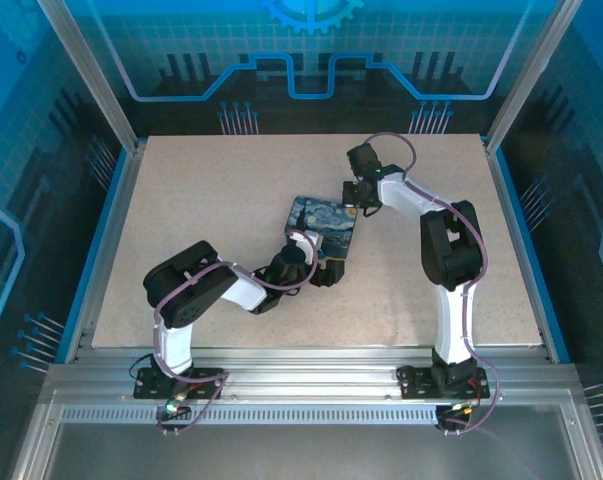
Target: Unlock a padlock with a key
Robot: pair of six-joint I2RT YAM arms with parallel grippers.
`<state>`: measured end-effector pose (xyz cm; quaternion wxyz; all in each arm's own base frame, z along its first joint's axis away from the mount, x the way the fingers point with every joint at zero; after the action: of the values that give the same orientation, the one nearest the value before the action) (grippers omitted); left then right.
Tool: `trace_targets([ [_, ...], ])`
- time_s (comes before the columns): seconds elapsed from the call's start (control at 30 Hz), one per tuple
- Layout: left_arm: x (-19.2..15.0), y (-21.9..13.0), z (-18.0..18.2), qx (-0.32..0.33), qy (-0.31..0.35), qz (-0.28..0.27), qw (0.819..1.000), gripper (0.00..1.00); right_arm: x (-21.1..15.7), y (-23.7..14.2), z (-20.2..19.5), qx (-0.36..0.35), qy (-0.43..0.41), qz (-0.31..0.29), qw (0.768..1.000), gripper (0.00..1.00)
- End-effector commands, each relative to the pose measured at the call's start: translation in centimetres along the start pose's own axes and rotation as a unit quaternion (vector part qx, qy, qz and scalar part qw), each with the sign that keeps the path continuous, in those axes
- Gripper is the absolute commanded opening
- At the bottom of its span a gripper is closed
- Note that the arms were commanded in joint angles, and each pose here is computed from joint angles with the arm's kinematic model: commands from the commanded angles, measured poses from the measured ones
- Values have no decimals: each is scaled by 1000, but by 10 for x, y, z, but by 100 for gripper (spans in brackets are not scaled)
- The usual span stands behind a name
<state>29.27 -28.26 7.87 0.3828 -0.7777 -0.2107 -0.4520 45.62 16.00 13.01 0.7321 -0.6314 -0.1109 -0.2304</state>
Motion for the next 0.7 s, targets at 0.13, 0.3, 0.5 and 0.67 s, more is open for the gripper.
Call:
trace_targets([
  [0.13, 16, -7, 2, -83, -43, -23, 995, 87, -16, 11, 1, 1, 0, 31, 1000, 0],
  [0.3, 16, -7, 5, -99, -63, -13, 993, 81, -15, 12, 1, 3, 1, 30, 1000, 0],
  [0.5, 14, -7, 7, -111, -77, -10, 991, 76, -15, 13, 2, 4, 1, 30, 1000, 0],
  [0.67, 13, -9, 7, -123, -84, -11, 989, 70, -14, 13, 4, 6, 1, 29, 1000, 0],
])
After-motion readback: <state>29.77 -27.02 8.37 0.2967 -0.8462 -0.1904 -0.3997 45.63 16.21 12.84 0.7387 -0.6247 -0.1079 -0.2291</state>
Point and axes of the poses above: each hand's point on the last joint's axis, 136 mm out from that joint toward the fingers, its own y axis out along the fingers, its own z axis along the line the jaws close on, x = y × z, the point moved 7 cm from there along -y, back along the fingers, and after that the axes turned 8 degrees about y, right-handed, at the moved point
